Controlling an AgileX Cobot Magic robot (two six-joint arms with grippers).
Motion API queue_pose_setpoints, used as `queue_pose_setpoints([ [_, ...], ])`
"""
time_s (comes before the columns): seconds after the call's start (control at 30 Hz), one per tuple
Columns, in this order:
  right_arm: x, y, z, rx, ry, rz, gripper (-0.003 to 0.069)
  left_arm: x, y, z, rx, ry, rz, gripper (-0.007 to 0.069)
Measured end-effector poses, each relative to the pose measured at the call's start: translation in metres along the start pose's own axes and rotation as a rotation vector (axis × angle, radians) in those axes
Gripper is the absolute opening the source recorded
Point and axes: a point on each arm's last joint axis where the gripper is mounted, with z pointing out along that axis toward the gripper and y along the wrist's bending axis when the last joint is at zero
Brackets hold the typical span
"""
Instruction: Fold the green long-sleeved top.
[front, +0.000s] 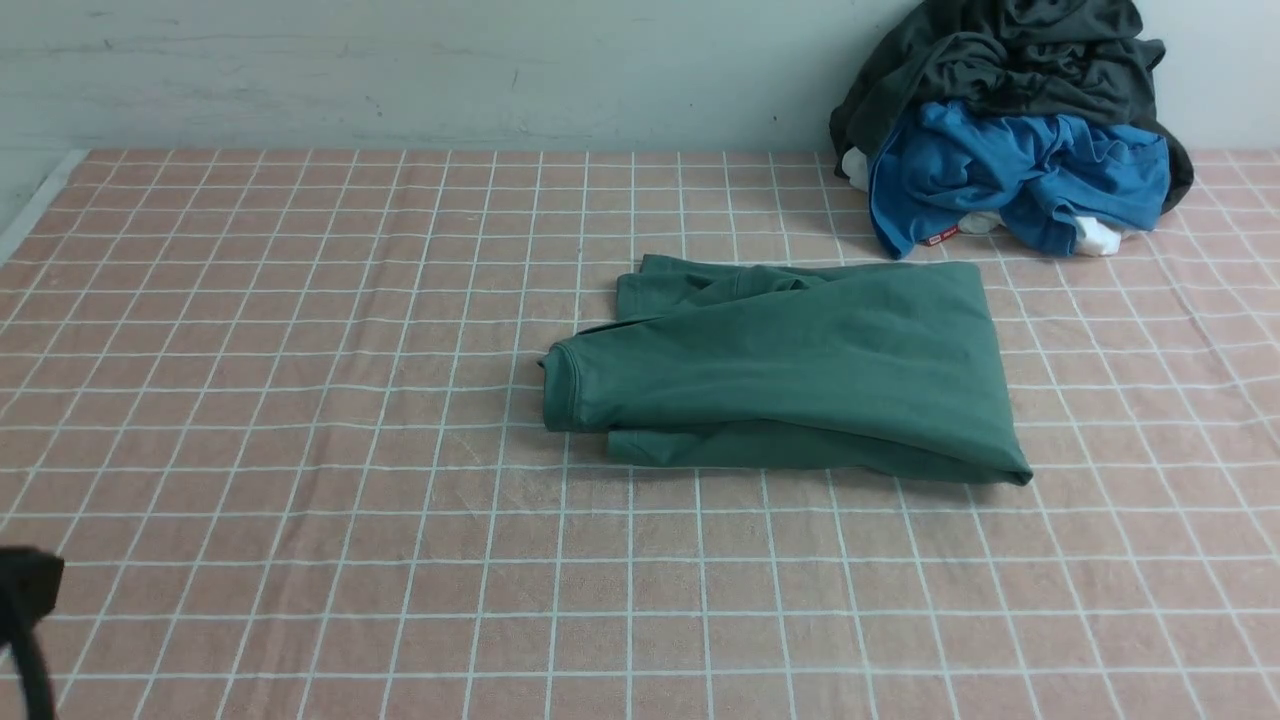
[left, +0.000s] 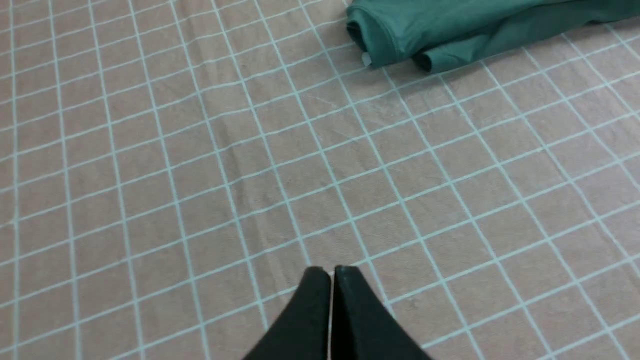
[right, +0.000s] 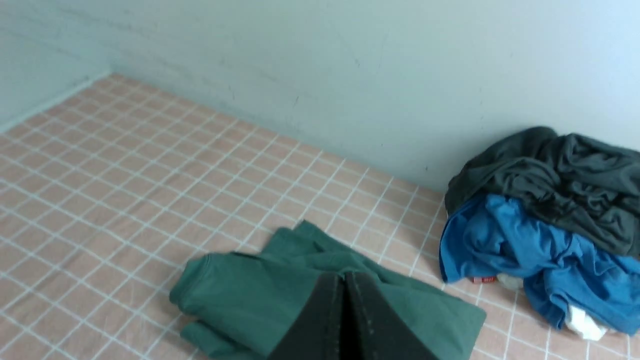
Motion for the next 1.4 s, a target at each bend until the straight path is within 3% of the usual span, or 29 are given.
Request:
queue_pose_setpoints([
  [0.3, 0.057, 0.004, -0.032, 0.04, -0.206, 0.051, -0.0014, 0.059, -0.012, -0.012, 0.002, -0.267, 0.007, -0.0003],
  [0.63, 0.067, 0.003, -0.045, 0.078, -0.363, 0.061, -0.0014, 0.079, -0.014, -0.012, -0.004, -0.323, 0.025, -0.0003],
  [0.93, 0.067, 0.003, -0.045, 0.076, -0.355, 0.061, -0.0014, 0.079, -0.014, -0.012, -0.004, -0.324, 0.025, -0.0003],
  [1.0, 0.07, 0.004, -0.044, 0.146, -0.322, 0.067, -0.0014, 0.079, -0.014, -0.012, -0.004, -0.324, 0.025, -0.0003],
  [1.03, 0.071, 0.004, -0.044, 0.063, -0.306, 0.061, -0.0014, 0.079, -0.014, -0.012, -0.004, -0.324, 0.025, -0.0003],
  [1.1, 0.074, 0.005, -0.043, 0.105, -0.28, 0.063, -0.0014, 0.079, -0.014, -0.012, -0.004, -0.324, 0.025, -0.0003],
  [1.13, 0.075, 0.005, -0.042, 0.051, -0.264, 0.061, -0.0014, 0.079, -0.014, -0.012, -0.004, -0.324, 0.025, -0.0003],
  [1.4, 0.082, 0.007, -0.041, 0.03, -0.182, 0.06, -0.0014, 0.079, -0.014, -0.012, -0.004, -0.324, 0.025, -0.0003],
])
